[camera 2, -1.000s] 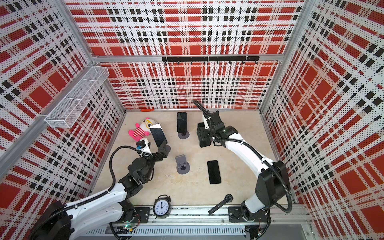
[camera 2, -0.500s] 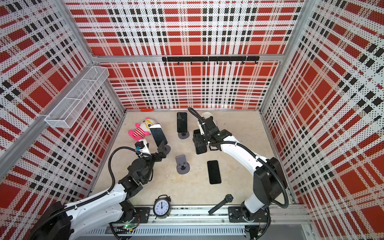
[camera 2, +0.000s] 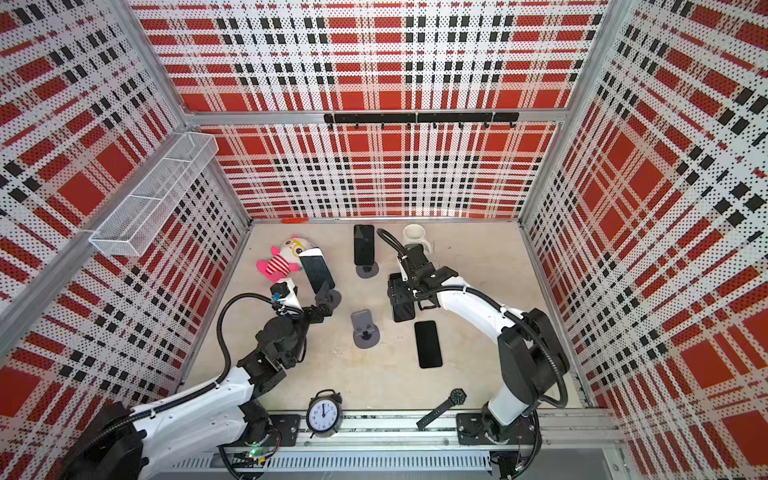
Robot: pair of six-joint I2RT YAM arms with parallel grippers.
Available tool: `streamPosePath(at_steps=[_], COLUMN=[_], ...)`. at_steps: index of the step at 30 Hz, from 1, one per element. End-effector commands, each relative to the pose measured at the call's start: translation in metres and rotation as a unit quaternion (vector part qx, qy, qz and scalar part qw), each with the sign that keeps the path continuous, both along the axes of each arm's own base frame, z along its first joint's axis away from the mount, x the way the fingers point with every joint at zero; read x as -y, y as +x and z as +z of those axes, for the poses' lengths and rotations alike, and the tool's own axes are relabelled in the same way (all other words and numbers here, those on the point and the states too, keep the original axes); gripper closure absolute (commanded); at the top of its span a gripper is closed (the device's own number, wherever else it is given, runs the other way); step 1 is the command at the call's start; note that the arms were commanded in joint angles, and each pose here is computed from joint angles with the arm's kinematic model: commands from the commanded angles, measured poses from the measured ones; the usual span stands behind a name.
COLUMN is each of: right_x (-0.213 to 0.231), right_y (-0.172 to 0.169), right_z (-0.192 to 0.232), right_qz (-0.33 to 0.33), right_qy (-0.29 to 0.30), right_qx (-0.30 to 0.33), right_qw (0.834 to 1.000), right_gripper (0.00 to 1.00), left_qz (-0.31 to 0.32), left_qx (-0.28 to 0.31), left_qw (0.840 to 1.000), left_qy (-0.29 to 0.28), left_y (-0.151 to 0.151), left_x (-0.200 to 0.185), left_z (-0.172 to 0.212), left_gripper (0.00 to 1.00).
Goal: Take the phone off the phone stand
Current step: 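Carry the phone toward the robot and lower it flat with right gripper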
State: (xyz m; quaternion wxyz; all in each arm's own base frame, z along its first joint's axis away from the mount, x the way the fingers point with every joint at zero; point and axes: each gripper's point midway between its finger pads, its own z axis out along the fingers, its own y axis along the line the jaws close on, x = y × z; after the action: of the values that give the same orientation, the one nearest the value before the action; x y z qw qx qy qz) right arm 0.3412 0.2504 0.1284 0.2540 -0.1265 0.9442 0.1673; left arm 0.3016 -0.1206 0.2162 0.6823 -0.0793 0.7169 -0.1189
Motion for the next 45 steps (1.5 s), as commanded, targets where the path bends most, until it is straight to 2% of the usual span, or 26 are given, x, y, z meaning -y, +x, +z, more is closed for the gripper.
streamPosePath(at_steps=[1, 21, 45], right_x=[-0.014, -0.025, -0.021], right_y=[0.002, -0.008, -0.006], right_z=[-0.001, -0.071, -0.102], right_qz=[0.007, 0.011, -0.011], right_qy=[0.016, -0.039, -0.075], right_qx=[-0.001, -0.070, -0.082], right_qw=[1.000, 0.997, 0.994], right_gripper=[0.28, 0.27, 0.24], left_qz=[0.014, 0.016, 0.007], left_qx=[0.005, 0.014, 0.013], left_qw=[1.000, 1.000, 1.000], left_qy=[0.005, -0.002, -0.004], left_y=[0.000, -0.004, -0.003], left_x=[-0.006, -0.010, -0.006], left_z=[0.000, 0.005, 0.004], left_gripper=[0.02, 0.02, 0.02])
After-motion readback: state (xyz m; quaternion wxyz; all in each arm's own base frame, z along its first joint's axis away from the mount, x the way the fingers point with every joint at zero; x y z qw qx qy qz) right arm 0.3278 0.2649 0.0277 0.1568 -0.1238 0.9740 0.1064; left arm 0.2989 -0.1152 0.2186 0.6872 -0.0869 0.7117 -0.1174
